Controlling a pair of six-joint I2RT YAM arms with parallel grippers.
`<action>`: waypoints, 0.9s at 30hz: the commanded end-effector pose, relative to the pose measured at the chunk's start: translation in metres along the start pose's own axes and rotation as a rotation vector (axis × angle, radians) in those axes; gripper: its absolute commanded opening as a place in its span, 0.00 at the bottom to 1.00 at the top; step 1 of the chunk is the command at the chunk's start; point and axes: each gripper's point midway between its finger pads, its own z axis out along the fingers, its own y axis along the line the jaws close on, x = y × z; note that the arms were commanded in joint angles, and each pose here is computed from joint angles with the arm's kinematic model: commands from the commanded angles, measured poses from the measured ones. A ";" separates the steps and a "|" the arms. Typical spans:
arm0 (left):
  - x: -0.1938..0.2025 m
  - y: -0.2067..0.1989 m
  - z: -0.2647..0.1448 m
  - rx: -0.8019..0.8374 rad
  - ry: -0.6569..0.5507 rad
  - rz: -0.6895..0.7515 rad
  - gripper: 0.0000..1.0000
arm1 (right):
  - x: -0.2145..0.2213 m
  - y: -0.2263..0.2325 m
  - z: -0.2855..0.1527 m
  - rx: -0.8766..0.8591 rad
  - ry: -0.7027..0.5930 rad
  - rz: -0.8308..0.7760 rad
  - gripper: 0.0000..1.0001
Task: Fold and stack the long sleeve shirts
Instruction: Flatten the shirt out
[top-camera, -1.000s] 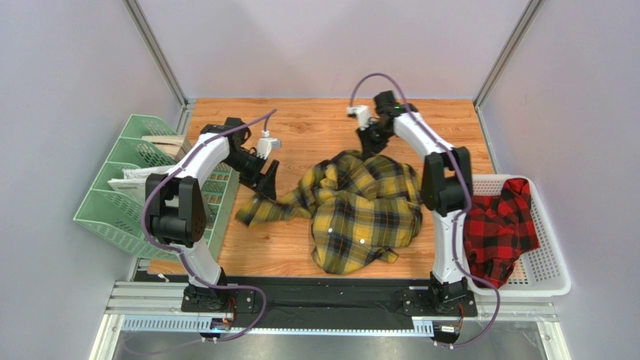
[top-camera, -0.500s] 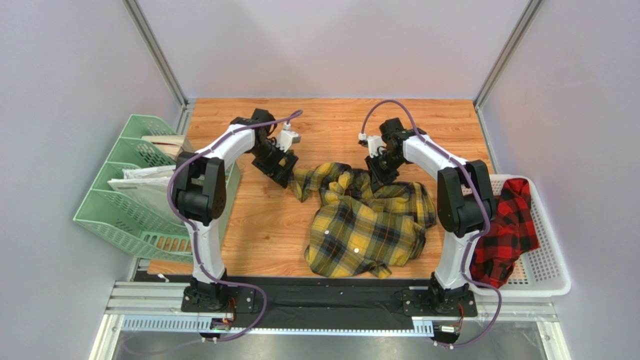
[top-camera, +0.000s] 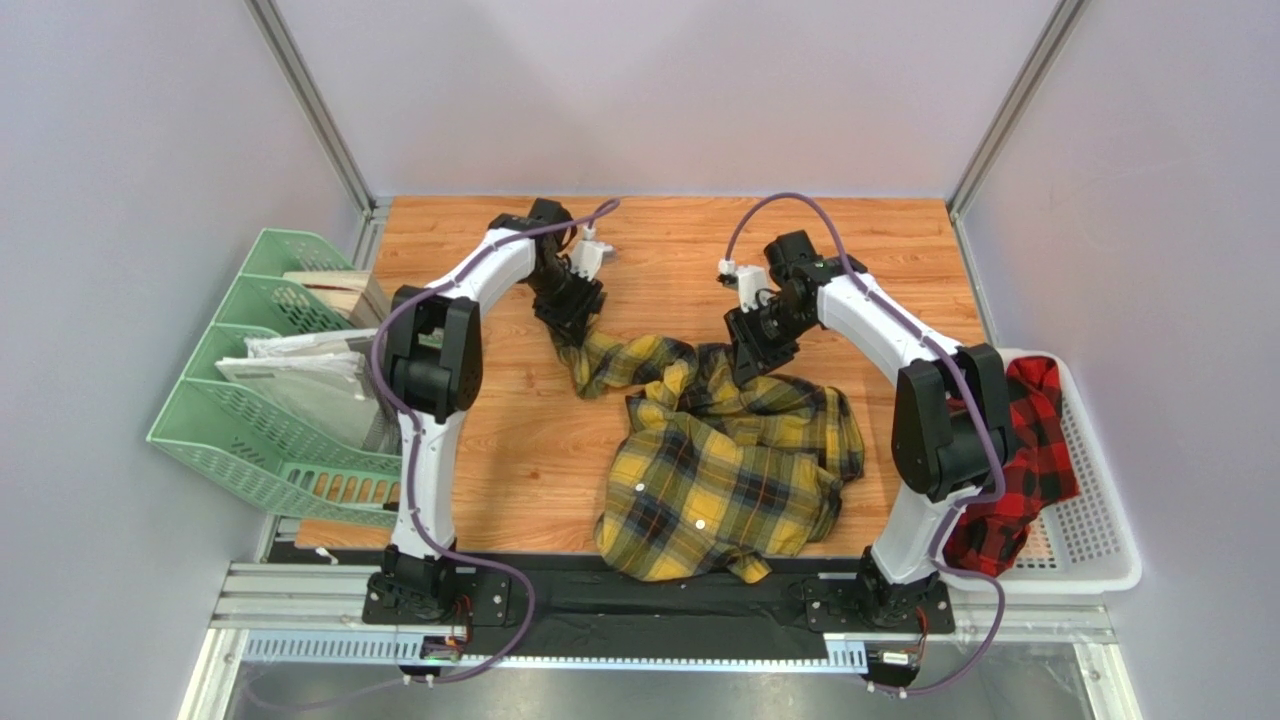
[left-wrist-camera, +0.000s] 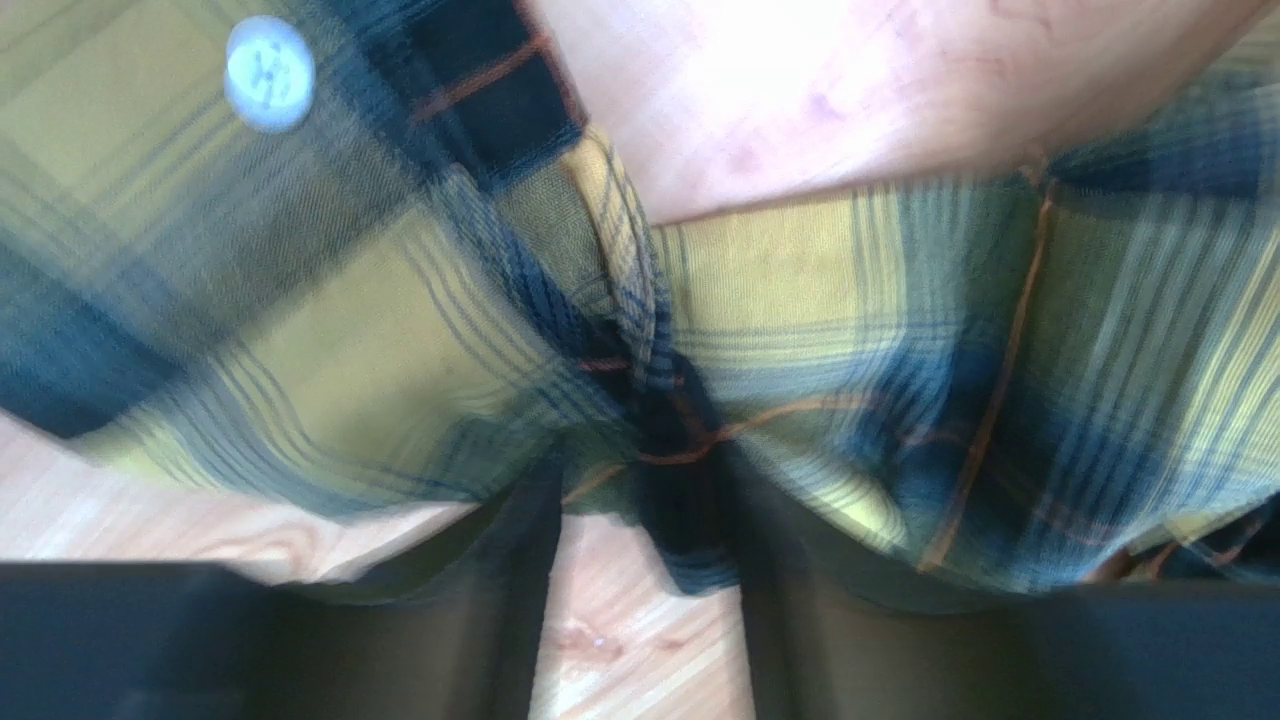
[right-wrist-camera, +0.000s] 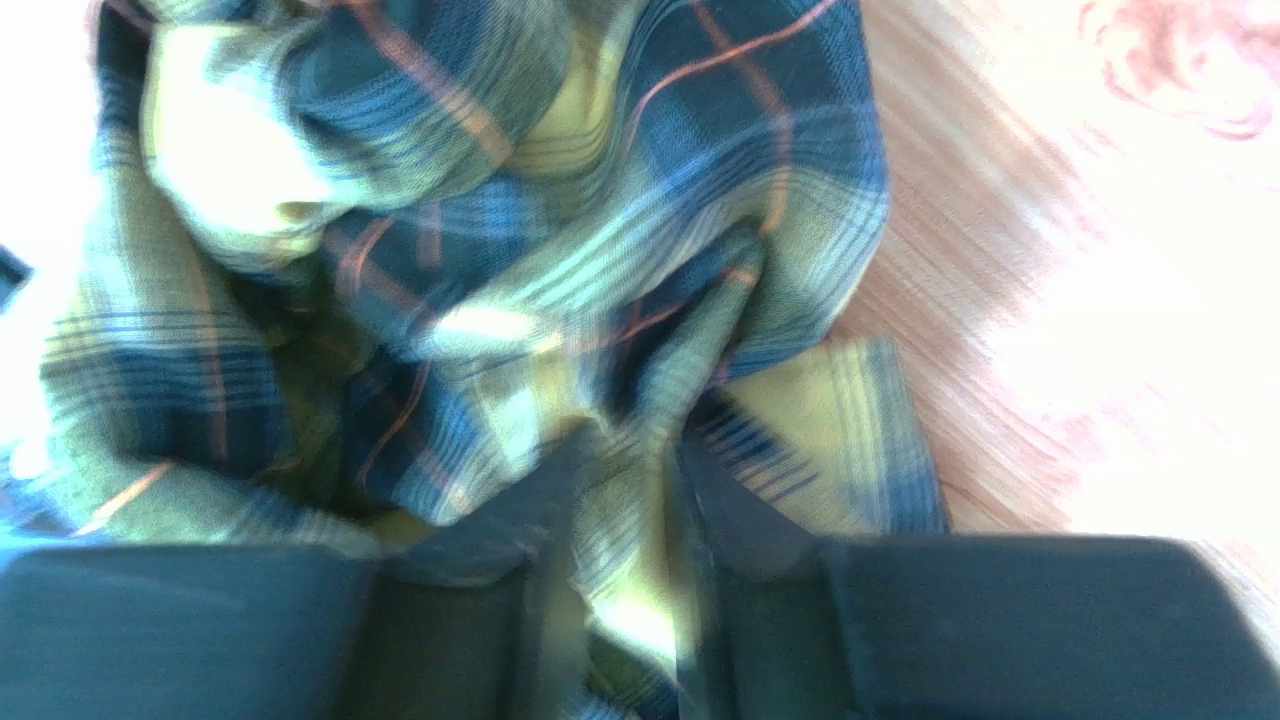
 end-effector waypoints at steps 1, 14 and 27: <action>-0.007 0.003 -0.002 0.037 0.034 -0.059 0.21 | -0.012 0.011 -0.031 -0.071 -0.017 -0.121 0.56; -0.170 -0.078 -0.231 0.431 -0.863 0.336 0.00 | -0.109 -0.033 0.004 -0.090 -0.175 -0.130 0.67; -0.199 -0.141 -0.325 0.689 -1.132 0.650 0.00 | -0.151 -0.023 0.015 -0.158 -0.358 -0.328 0.85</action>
